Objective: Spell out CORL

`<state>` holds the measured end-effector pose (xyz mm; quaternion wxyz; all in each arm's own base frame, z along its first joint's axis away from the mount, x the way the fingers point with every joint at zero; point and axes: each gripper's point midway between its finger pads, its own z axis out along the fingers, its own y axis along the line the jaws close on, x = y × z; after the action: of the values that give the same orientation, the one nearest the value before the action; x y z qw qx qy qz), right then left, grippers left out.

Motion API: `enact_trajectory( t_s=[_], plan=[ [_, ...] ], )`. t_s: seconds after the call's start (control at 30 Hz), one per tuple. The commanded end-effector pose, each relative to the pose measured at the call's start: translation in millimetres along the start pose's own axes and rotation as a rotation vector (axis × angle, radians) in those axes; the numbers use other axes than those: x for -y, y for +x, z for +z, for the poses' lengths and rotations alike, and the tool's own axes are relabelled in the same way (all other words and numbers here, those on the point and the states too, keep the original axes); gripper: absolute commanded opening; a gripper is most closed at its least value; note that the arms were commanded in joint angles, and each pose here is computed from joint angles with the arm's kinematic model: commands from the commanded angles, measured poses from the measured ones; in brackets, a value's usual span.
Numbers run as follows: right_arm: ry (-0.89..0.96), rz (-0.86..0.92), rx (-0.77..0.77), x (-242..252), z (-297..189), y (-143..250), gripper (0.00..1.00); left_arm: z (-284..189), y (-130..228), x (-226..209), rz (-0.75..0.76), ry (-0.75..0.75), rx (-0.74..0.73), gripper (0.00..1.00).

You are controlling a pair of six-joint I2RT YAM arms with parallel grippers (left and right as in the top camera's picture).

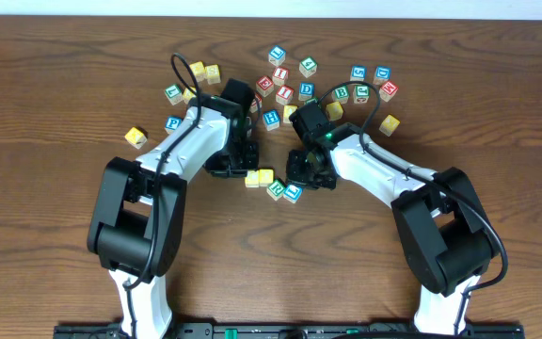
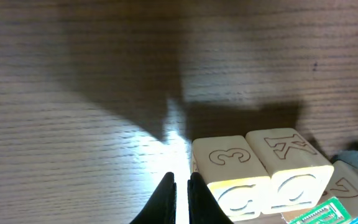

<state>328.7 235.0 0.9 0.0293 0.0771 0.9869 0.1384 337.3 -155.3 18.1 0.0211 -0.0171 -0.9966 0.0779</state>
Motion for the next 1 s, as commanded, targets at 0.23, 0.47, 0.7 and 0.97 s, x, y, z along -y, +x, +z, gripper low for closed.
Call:
enact_trajectory(
  t_s=[0.23,0.47,0.7,0.97],
  plan=[
    [-0.014,0.035,0.036,7.2,-9.4,-18.1,0.01,-2.9,-4.4,-13.8,-0.017,-0.010,0.003,0.08],
    [-0.084,-0.131,0.140,-16.2,-49.0,-40.6,0.01,-47.7,-30.2,-47.1,-0.038,-0.123,0.162,0.08],
    [-0.166,-0.396,0.115,-55.8,-62.8,-9.9,0.01,-130.7,-56.1,-87.8,-0.157,-0.105,0.409,0.09],
    [-0.106,-0.470,-0.021,-61.4,-43.8,42.2,0.01,-152.3,-56.8,-144.8,-0.300,-0.122,0.459,0.09]
  ],
)
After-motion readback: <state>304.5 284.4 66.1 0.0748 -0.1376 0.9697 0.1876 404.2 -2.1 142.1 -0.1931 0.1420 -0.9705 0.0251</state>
